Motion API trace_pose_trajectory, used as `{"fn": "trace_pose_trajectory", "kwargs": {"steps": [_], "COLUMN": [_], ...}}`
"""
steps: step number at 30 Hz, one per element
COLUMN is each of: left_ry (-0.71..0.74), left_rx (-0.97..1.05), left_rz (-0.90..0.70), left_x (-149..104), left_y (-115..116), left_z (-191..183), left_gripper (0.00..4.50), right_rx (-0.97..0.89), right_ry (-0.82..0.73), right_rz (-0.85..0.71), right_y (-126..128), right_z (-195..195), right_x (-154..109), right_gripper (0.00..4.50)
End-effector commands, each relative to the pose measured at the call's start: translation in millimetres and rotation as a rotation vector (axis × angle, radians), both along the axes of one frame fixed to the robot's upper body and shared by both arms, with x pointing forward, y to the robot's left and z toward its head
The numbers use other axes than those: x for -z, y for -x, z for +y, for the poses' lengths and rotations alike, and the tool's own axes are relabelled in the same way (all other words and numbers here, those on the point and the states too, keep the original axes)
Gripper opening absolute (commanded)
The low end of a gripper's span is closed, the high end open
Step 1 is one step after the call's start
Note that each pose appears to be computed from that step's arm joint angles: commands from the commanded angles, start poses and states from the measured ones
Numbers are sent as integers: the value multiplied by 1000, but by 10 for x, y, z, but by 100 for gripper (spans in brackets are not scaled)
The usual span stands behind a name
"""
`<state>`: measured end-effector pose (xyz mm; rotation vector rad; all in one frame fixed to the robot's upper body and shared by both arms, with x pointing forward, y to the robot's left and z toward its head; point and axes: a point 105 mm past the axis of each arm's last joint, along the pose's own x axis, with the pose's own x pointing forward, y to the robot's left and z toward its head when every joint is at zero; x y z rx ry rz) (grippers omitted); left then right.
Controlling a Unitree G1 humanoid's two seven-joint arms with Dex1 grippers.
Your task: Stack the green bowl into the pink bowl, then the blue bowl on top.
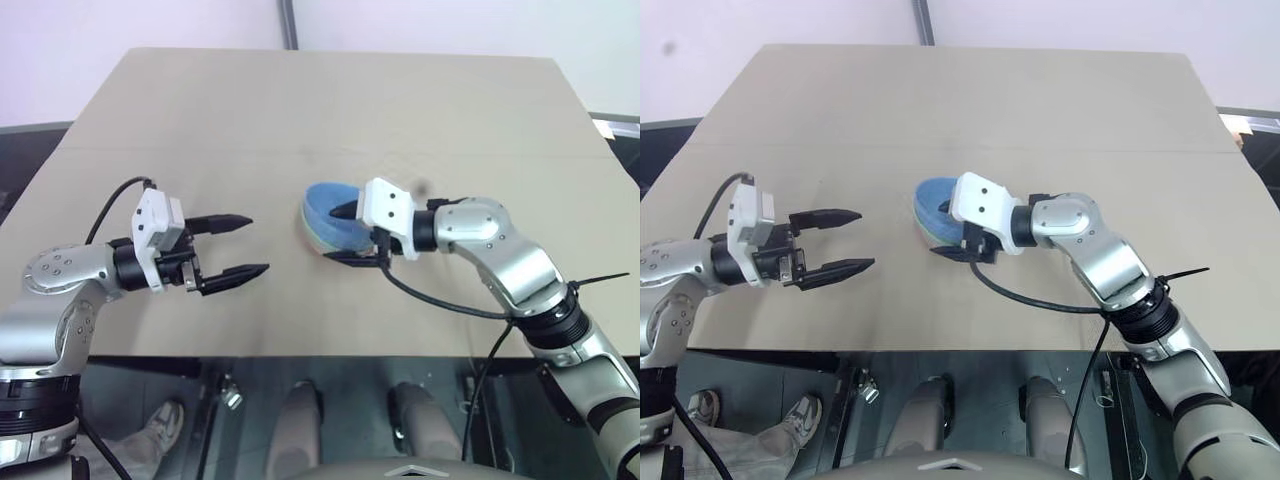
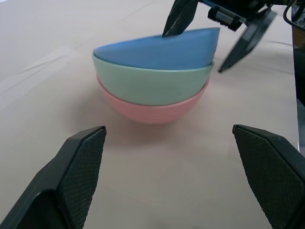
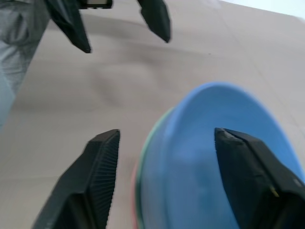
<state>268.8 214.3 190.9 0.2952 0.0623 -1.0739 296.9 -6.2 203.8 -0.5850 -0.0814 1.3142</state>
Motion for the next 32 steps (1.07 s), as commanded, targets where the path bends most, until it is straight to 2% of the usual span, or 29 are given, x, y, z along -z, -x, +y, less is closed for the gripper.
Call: {"fn": "trace_pose_trajectory", "kwargs": {"steps": [1, 5, 11, 13, 16, 20, 21, 23, 32], "left_ry": [29, 64, 87, 162, 115, 146, 166, 166, 114], "left_rx": [12, -51, -118, -121, -149, -124, -110, -107, -131], "left_rz": [-32, -52, -61, -57, 37, 129, 147, 145, 82], "left_x": [-181, -228, -192, -199, -41, -15, -47, -96, -110], "left_y": [56, 13, 56, 130, 251, 357, 375, 379, 356], "left_z": [-27, 3, 11, 48, 129, 193, 204, 221, 207], "left_gripper": [450, 450, 450, 450, 450, 450, 450, 450, 450], "right_rx": [16, 113, 326, 435, 529, 527, 512, 504, 494], "right_ry": [-81, -125, -58, -6, 32, -21, -34, -31, -18], "right_rz": [-60, -35, 72, 90, 108, 174, 192, 196, 167], "right_y": [110, 232, 424, 474, 550, 593, 619, 650, 643], "right_z": [-183, -560, -1178, -1449, -1708, -1792, -1786, -1789, -1779], "right_x": [-321, -388, -164, -70, -24, -81, -88, -81, -116], "right_gripper": [321, 321, 321, 321, 321, 321, 374, 445, 448]}}
